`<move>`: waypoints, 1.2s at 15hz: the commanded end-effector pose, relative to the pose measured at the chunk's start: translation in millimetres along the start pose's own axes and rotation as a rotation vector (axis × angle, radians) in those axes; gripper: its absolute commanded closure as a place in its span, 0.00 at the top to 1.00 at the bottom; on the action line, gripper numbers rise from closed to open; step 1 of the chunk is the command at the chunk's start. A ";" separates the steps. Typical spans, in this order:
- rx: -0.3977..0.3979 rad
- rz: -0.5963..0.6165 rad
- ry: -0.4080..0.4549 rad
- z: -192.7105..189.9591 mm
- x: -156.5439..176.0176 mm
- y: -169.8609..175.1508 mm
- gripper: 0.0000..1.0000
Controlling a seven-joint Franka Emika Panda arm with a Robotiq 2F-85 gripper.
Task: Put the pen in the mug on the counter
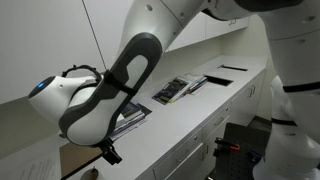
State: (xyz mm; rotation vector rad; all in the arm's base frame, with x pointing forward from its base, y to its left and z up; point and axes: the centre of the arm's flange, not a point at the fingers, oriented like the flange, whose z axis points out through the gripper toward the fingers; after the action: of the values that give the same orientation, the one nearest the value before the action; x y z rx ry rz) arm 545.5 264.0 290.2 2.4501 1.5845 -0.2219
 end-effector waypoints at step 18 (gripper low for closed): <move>-0.041 -0.299 -0.024 66.7 151.8 67.8 0.33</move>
State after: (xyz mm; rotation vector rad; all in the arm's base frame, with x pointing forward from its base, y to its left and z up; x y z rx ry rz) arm 645.2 345.1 198.5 2.2196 1.8986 -0.2046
